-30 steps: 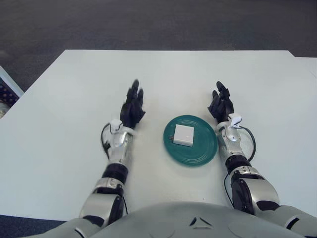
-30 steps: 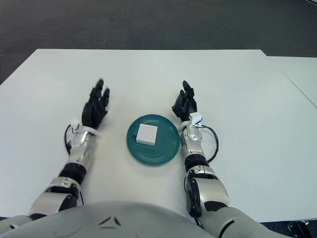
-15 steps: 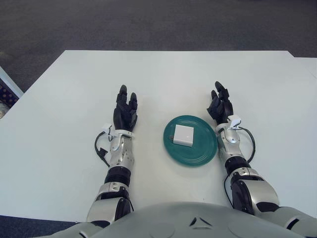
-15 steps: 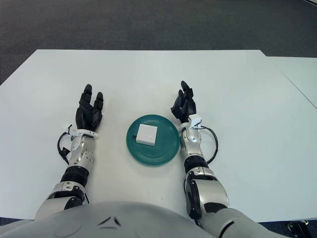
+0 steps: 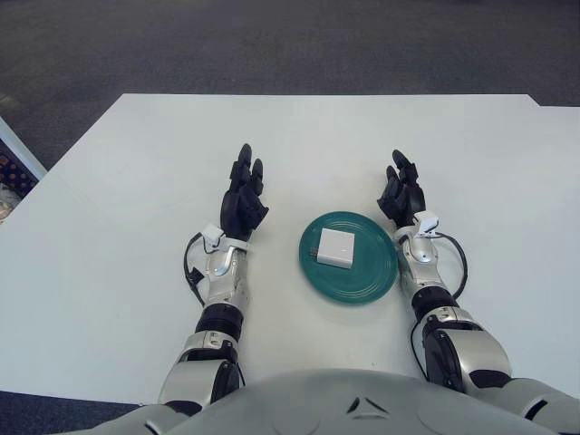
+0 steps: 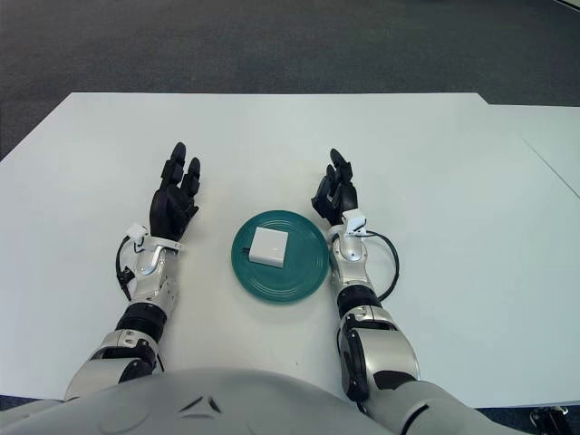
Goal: Put the charger into the plate.
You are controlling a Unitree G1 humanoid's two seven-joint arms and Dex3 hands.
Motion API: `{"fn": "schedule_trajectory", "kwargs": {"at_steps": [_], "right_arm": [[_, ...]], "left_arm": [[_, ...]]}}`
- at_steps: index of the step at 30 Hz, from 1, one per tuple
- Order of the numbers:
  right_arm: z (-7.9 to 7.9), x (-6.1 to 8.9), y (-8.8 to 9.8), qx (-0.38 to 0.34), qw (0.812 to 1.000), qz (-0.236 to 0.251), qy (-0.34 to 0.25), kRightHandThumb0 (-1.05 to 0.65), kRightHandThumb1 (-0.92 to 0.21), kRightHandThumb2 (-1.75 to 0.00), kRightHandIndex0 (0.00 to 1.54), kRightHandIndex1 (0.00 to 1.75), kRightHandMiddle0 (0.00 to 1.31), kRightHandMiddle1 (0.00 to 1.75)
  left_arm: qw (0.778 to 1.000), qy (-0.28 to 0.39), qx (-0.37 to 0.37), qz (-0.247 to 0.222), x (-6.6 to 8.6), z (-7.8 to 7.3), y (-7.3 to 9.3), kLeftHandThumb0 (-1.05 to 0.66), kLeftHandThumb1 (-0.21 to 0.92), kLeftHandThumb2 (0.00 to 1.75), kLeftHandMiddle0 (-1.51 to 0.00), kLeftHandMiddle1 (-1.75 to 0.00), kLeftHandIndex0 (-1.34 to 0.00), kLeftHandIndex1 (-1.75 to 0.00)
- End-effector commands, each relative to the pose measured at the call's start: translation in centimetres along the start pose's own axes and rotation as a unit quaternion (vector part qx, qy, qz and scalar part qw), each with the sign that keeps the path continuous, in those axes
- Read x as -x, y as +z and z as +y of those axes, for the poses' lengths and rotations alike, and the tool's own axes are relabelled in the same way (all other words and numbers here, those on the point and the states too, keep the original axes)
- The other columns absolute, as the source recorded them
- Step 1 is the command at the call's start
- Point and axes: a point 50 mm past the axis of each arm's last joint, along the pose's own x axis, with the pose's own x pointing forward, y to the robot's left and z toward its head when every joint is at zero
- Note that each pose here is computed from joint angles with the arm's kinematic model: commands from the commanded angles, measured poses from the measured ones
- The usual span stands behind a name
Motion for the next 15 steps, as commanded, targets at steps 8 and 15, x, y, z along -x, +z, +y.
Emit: {"fn": "schedule_trajectory", "kwargs": {"at_steps": [8, 15], "right_arm": [[-0.4, 4.5, -3.7, 0.003, 0.997, 0.075, -0.003, -0.79, -0.92, -0.96, 0.09, 0.00, 0.00, 0.39], [-0.6, 5.4, -3.5, 0.005, 0.998, 0.057, -0.003, -0.82, -0.92, -0.95, 0.07, 0.00, 0.00, 0.33]], "left_arm": [[0.997, 0.015, -0.054, 0.049, 5.2, 0.3, -2.2, -1.03, 0.92, 1.07, 0.00, 0.00, -0.04, -0.08], [0.997, 0.035, -0.025, 0.057, 6.4, 1.2, -2.5, -1.04, 0.92, 1.03, -0.04, -0.01, -0.04, -0.17]]}}
